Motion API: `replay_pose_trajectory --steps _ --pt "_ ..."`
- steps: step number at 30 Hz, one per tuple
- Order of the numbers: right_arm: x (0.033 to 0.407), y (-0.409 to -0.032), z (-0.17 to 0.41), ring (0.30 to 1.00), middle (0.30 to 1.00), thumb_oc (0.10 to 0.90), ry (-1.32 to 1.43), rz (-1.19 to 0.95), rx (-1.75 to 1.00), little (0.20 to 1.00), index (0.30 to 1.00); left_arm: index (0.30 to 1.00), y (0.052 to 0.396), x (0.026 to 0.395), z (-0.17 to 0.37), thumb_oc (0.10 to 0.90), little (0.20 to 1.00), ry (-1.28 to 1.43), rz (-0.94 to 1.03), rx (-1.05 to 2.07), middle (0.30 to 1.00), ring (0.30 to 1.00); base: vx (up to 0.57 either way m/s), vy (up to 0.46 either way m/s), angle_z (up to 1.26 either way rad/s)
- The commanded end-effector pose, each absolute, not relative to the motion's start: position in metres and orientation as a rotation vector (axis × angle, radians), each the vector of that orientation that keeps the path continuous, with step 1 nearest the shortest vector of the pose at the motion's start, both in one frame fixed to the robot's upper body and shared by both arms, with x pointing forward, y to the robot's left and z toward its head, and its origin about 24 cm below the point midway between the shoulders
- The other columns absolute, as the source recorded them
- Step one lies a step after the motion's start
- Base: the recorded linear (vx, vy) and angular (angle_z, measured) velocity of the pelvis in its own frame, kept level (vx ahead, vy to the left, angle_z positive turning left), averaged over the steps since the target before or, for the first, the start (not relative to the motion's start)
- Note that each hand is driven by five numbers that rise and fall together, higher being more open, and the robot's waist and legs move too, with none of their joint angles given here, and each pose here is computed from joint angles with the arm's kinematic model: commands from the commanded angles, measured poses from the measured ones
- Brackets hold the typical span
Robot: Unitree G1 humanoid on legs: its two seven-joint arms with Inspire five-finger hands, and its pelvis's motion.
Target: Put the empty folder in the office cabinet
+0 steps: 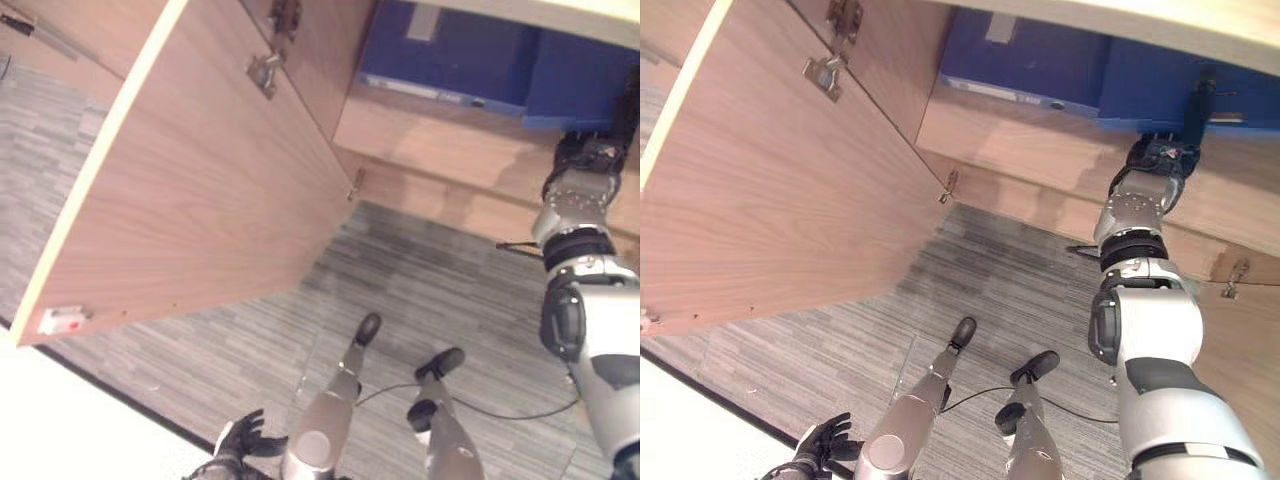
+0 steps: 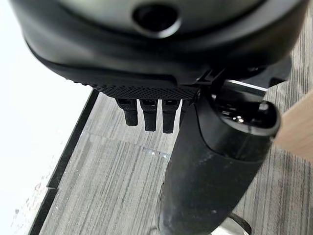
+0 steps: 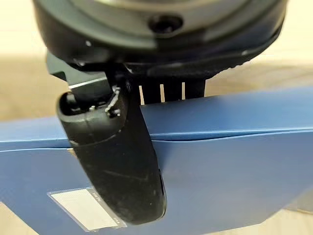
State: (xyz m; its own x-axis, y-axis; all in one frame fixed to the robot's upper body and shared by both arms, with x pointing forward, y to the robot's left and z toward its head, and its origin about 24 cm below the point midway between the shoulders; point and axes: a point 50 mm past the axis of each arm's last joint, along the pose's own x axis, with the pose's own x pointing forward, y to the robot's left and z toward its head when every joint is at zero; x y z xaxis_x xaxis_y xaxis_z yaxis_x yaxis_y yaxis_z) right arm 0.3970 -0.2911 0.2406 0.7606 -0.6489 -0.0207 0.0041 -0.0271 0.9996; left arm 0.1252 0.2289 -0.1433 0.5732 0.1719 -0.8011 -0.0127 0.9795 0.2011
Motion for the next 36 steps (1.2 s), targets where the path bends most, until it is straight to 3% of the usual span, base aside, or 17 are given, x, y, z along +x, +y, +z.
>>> replay_pose_trajectory --steps 1,21,22,23,29,33,36 --pt "0.382 -0.298 0.296 0.3 0.3 0.4 -0.811 -0.389 1.376 0.3 0.3 0.9 0.269 0.085 -0.144 0.8 0.9 1.076 0.151 0.335 0.9 0.9 0.0 0.0 0.0" --pt "0.36 -0.337 0.327 0.3 0.3 0.4 -0.882 -0.468 1.255 0.3 0.3 0.9 0.285 0.072 -0.142 0.8 0.9 1.117 0.191 0.364 0.9 0.9 0.0 0.001 0.02" --pt "0.36 -0.338 0.326 0.542 0.542 0.562 -0.868 -0.478 1.241 0.542 0.542 0.9 0.285 0.072 -0.142 0.8 0.9 1.118 0.19 0.362 0.9 0.9 0.0 -0.002 -0.03" --pt "0.36 -0.341 0.326 0.9 0.9 0.8 -0.854 -0.491 1.226 0.9 0.9 0.9 0.284 0.072 -0.142 0.8 0.9 1.118 0.192 0.358 0.9 0.9 0.0 0.0 0.0" --pt "0.373 -0.34 0.304 0.9 0.9 0.8 -0.651 -0.511 1.113 0.9 0.9 0.9 0.287 0.072 -0.141 0.8 0.9 1.126 0.187 0.347 0.9 0.9 0.0 0.0 -0.01" --pt "0.4 -0.301 0.28 0.9 0.9 0.8 -0.24 -0.285 0.427 0.9 0.9 0.9 0.295 0.071 -0.138 0.8 0.9 1.142 0.131 0.348 0.9 0.9 -0.03 -0.005 -0.17" --pt "0.406 -0.277 0.282 0.9 0.9 0.8 -0.242 -0.142 0.327 0.9 0.9 0.9 0.294 0.071 -0.138 0.8 0.9 1.141 0.107 0.344 0.9 0.9 -0.01 -0.009 -0.06"
